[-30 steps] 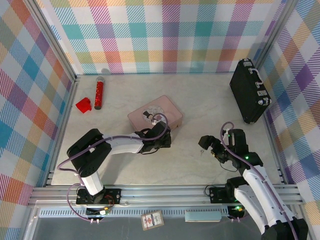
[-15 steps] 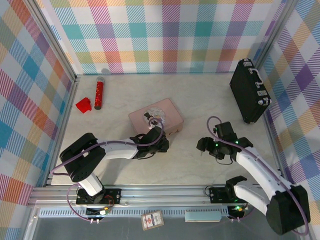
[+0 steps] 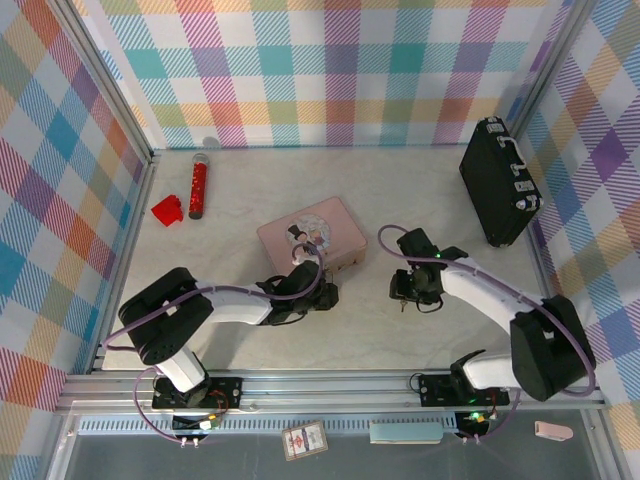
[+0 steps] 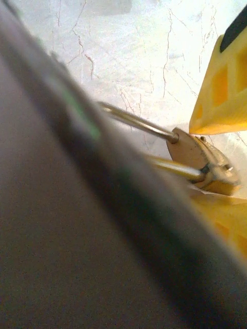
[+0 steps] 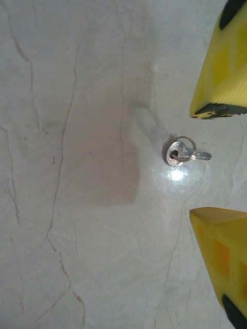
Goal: Unlock the padlock with the key
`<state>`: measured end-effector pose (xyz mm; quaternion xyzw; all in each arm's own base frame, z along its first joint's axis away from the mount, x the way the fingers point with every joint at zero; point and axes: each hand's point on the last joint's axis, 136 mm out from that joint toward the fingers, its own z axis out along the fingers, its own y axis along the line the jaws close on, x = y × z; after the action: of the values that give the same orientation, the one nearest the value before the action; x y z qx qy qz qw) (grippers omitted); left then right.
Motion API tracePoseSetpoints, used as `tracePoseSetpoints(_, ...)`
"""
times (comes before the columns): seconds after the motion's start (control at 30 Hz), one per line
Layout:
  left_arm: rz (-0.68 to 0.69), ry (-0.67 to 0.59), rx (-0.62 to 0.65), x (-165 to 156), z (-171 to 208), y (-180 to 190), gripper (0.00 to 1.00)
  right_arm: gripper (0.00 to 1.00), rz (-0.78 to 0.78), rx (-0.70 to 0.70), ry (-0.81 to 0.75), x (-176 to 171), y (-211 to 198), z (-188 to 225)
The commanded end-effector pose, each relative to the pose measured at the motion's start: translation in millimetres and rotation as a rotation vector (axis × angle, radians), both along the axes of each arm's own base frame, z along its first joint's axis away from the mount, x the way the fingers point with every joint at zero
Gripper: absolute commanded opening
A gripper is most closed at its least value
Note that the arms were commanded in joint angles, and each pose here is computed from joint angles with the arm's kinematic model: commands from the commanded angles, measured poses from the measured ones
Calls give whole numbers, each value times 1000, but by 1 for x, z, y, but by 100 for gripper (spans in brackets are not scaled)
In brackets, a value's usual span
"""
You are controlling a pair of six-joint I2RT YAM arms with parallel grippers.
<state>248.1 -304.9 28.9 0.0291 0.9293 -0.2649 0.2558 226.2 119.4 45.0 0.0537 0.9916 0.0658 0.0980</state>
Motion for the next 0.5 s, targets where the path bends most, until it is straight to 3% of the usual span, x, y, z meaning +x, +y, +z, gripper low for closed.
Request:
tracePoseSetpoints(0.0, 27, 14, 64, -9, -11, 19, 39, 42, 50, -42, 9, 6, 3, 1)
tracePoseSetpoints(0.2, 82, -46, -30, -11, 1, 30, 64, 36, 77, -88, 40, 4, 8, -9)
tracePoseSetpoints(0.47, 58, -54, -81, -13, 3, 23, 68, 33, 86, -197, 87, -3, -1, -21)
